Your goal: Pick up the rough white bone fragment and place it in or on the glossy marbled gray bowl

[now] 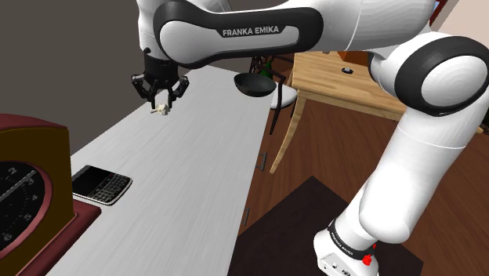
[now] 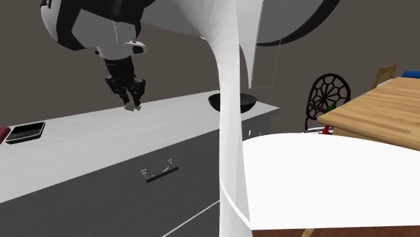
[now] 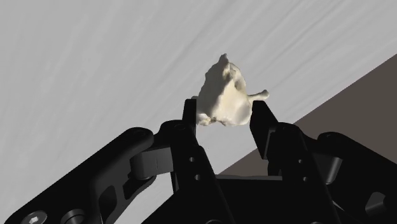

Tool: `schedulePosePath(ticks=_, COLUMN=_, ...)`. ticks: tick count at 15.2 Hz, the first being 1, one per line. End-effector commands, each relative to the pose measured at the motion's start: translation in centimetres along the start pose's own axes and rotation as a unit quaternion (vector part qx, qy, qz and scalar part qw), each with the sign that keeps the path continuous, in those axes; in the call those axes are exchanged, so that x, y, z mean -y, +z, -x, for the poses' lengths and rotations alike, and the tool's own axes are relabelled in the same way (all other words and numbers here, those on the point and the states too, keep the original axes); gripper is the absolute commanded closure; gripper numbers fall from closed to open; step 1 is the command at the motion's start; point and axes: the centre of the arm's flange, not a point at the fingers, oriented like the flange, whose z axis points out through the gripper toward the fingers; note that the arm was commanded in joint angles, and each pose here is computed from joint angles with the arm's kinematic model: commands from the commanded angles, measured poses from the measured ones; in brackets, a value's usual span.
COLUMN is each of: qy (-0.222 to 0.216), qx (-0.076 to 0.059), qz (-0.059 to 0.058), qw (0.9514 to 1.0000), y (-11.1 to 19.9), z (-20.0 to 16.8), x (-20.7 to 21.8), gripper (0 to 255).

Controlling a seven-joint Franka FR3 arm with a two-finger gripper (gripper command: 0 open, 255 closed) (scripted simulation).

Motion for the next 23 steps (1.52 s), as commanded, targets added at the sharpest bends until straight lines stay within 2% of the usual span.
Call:
schedulePosePath(ticks=1, qy=-0.001, qx=0.003, qz=0.001, qw=1.0000, y=0.4, z=0.1, x=0.1, gripper=255)
schedulePosePath(ticks=3, qy=-0.001, qx=0.003, qz=0.001, qw=1.0000, y=0.5, z=0.1, x=0.1, gripper=255)
schedulePosePath(ticks=23, qy=-0.001, qx=0.003, qz=0.001, qw=1.0000, y=-9.8, z=-2.5, x=0.9, gripper=255)
